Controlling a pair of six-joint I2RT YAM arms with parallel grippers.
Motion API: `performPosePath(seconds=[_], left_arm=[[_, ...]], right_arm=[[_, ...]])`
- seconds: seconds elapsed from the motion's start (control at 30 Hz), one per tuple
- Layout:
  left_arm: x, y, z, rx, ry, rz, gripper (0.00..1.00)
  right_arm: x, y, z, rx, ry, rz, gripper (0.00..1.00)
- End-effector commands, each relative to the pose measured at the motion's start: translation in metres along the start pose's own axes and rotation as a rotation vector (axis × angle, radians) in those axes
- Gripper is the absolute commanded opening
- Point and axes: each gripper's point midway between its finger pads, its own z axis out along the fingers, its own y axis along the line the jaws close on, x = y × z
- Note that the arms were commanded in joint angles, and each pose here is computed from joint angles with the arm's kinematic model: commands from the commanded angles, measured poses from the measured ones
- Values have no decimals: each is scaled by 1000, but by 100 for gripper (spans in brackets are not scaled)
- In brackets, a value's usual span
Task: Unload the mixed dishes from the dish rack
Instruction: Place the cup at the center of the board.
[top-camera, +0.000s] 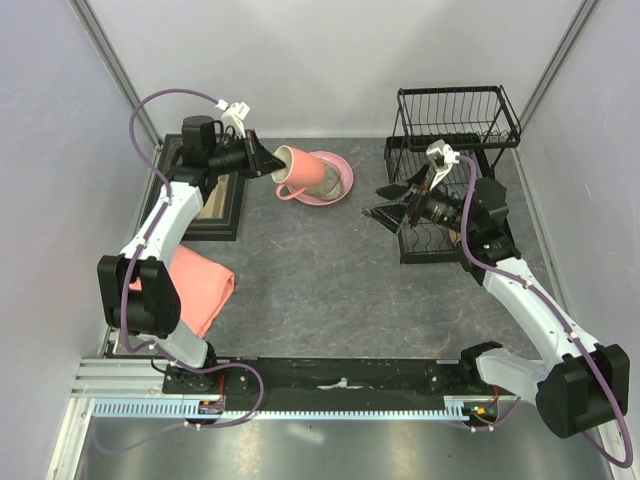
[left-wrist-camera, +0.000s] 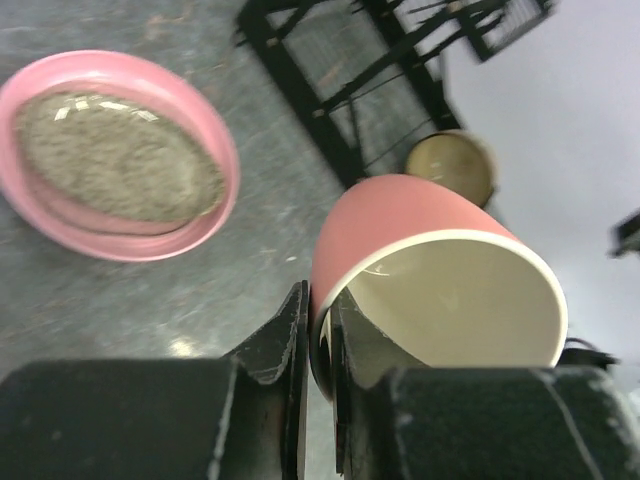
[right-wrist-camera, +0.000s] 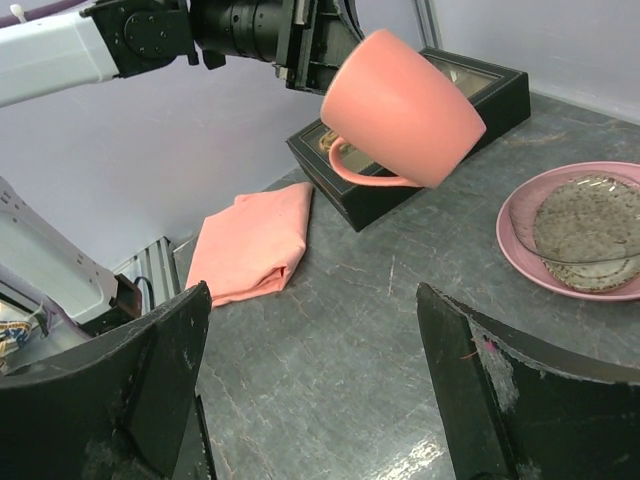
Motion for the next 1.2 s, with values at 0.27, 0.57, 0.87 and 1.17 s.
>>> performPosePath(seconds=[0.27, 0.57, 0.87, 1.17], left_arm=[[23, 76, -5, -267, 261, 260, 2], [58, 104, 9, -317, 424, 286, 2], [69, 98, 22, -340, 554, 377, 1], [87, 99, 34, -367, 649, 424, 2]], right_arm=[[-8, 2, -5, 18, -22, -88, 92], [-7, -1, -8, 39, -20, -108, 93], [-5, -4, -10, 52, -21, -113, 95], [-7, -1, -11, 48, -26, -121, 96]])
